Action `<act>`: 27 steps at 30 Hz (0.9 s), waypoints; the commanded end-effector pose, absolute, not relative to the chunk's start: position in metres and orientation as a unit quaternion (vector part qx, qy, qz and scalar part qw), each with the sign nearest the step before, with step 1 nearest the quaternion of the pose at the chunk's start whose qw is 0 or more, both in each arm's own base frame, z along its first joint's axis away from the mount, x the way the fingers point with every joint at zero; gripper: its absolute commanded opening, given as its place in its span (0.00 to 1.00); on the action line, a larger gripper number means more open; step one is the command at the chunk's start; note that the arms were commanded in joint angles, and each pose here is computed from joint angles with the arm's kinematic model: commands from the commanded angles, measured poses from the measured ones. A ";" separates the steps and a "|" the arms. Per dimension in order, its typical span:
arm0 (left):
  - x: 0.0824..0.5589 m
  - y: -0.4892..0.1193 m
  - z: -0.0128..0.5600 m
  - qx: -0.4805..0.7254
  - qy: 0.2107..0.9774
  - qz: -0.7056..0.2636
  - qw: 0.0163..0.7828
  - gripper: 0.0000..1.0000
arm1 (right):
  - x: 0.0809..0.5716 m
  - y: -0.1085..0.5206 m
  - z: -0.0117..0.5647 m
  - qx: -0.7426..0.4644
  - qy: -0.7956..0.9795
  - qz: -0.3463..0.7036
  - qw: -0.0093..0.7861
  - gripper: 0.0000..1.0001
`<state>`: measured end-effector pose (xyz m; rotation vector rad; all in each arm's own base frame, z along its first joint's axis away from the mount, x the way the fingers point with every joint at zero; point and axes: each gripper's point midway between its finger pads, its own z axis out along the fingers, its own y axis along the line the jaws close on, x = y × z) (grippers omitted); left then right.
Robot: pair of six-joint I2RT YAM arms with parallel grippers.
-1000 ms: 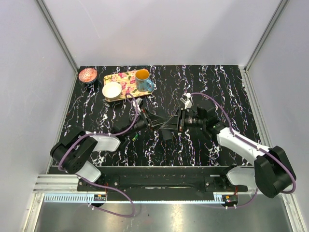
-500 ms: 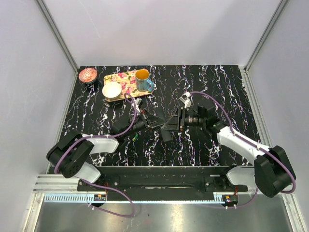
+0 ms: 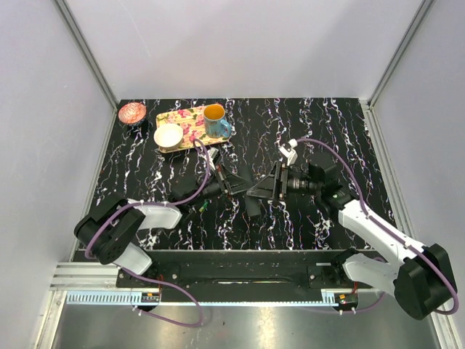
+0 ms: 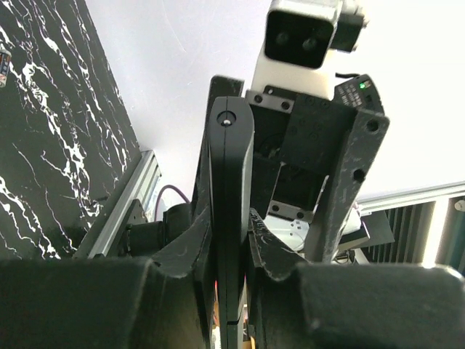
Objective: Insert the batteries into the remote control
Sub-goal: Load the battery cover into the remote control.
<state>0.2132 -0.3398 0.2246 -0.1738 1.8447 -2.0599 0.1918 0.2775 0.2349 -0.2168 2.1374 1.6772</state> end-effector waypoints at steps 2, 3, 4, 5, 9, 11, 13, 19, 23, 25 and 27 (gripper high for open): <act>0.220 -0.343 0.255 -0.034 0.628 -0.748 0.214 0.00 | 0.178 0.273 0.232 -0.079 0.755 0.621 0.197 0.76; 0.221 -0.342 0.256 -0.033 0.628 -0.747 0.217 0.00 | 0.178 0.274 0.236 -0.081 0.748 0.627 0.204 0.76; 0.222 -0.343 0.255 -0.033 0.631 -0.744 0.218 0.00 | 0.175 0.273 0.233 -0.076 0.747 0.631 0.195 0.77; 0.223 -0.342 0.254 -0.033 0.633 -0.742 0.218 0.00 | 0.174 0.273 0.234 -0.075 0.745 0.634 0.193 0.77; 0.226 -0.340 0.255 -0.037 0.631 -0.743 0.220 0.00 | 0.171 0.274 0.231 -0.074 0.740 0.643 0.184 0.77; 0.226 -0.340 0.257 -0.037 0.629 -0.745 0.220 0.00 | 0.170 0.274 0.227 -0.071 0.741 0.644 0.176 0.73; 0.225 -0.340 0.261 -0.033 0.626 -0.747 0.221 0.00 | 0.169 0.274 0.227 -0.070 0.739 0.647 0.176 0.70; 0.223 -0.339 0.267 -0.030 0.623 -0.750 0.221 0.00 | 0.171 0.278 0.228 -0.061 0.725 0.666 0.163 0.50; 0.221 -0.338 0.269 -0.029 0.623 -0.750 0.221 0.00 | 0.173 0.280 0.224 -0.057 0.720 0.674 0.152 0.47; 0.221 -0.338 0.270 -0.028 0.622 -0.751 0.222 0.00 | 0.173 0.281 0.225 -0.057 0.719 0.677 0.150 0.43; 0.221 -0.338 0.273 -0.026 0.620 -0.752 0.222 0.00 | 0.174 0.282 0.222 -0.055 0.721 0.675 0.146 0.40</act>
